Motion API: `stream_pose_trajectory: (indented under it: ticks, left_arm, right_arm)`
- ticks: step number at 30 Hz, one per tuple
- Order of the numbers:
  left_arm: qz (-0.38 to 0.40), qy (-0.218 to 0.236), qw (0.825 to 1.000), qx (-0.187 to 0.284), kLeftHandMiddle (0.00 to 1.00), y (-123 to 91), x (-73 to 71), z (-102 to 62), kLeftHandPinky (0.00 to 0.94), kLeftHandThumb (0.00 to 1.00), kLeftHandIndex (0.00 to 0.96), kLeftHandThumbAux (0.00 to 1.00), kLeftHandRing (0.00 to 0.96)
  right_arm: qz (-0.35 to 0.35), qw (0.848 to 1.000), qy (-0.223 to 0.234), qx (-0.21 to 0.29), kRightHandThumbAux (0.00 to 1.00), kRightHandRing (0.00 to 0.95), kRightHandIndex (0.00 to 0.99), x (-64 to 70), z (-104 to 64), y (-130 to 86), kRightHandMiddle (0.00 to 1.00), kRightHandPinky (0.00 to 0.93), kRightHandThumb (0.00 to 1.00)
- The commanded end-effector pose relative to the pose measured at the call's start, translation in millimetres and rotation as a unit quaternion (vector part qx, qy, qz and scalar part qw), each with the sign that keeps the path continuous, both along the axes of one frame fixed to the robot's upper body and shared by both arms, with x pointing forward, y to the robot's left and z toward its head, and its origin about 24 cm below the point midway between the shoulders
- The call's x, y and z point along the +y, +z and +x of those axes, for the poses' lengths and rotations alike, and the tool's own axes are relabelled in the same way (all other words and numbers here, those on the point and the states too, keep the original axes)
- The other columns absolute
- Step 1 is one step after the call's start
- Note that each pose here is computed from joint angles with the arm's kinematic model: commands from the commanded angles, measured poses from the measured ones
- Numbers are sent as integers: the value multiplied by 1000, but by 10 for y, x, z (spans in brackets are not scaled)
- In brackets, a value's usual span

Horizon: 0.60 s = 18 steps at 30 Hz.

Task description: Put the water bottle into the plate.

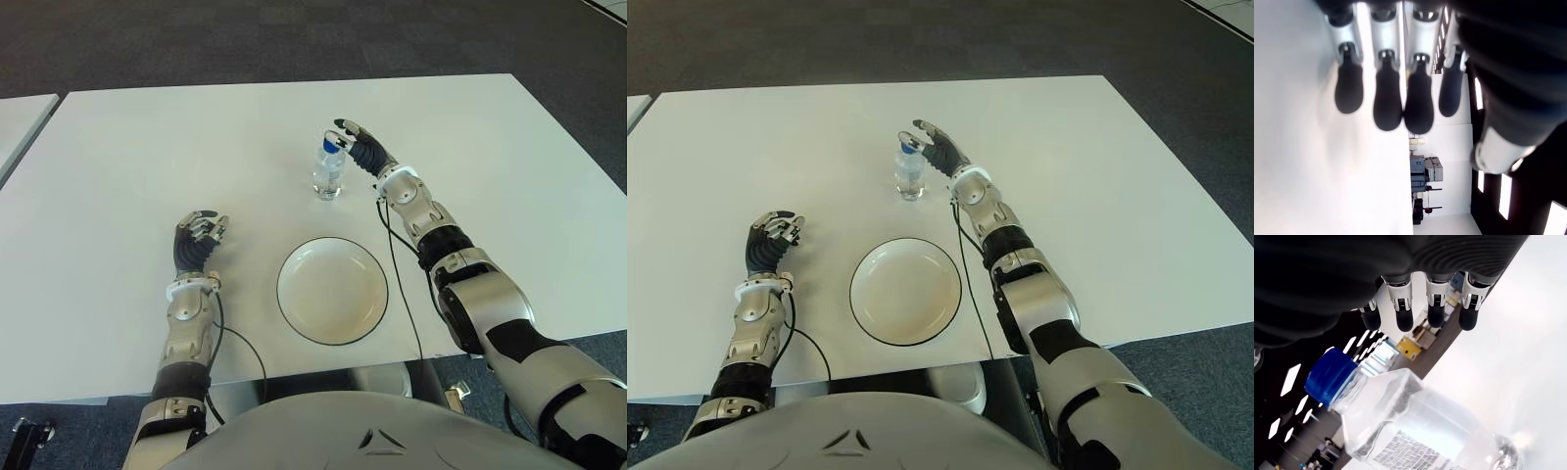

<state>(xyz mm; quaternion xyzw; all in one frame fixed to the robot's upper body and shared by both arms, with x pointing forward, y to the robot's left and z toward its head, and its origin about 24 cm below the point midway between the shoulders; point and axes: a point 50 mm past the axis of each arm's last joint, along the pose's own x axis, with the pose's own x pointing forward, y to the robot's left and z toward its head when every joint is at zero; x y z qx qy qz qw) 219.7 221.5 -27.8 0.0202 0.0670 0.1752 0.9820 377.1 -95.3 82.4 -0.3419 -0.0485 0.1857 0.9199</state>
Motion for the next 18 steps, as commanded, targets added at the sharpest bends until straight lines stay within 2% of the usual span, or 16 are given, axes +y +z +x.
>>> stream_pose_trajectory:
  ticks: [1, 10, 14, 18]
  left_arm:
    - [-4, 2, 1000, 30, 690, -117, 9, -76, 635, 709, 436, 709, 666]
    - [0, 4, 999, 32, 692, -113, 14, -79, 643, 708, 436, 710, 668]
    - [-1, 7, 999, 36, 694, -116, 25, -78, 648, 708, 436, 710, 670]
    - [-3, 7, 999, 38, 697, -118, 31, -78, 654, 709, 437, 709, 673]
  right_arm:
    - [-17, 1000, 13, 3, 144, 0, 0, 50, -3, 14, 0, 0, 541]
    - [-34, 999, 35, 16, 148, 0, 0, 242, 11, 22, 0, 0, 540]
    - [-65, 997, 45, 25, 146, 0, 0, 434, 14, -4, 0, 0, 541]
    - [-87, 995, 47, 33, 145, 0, 0, 515, 16, -31, 0, 0, 546]
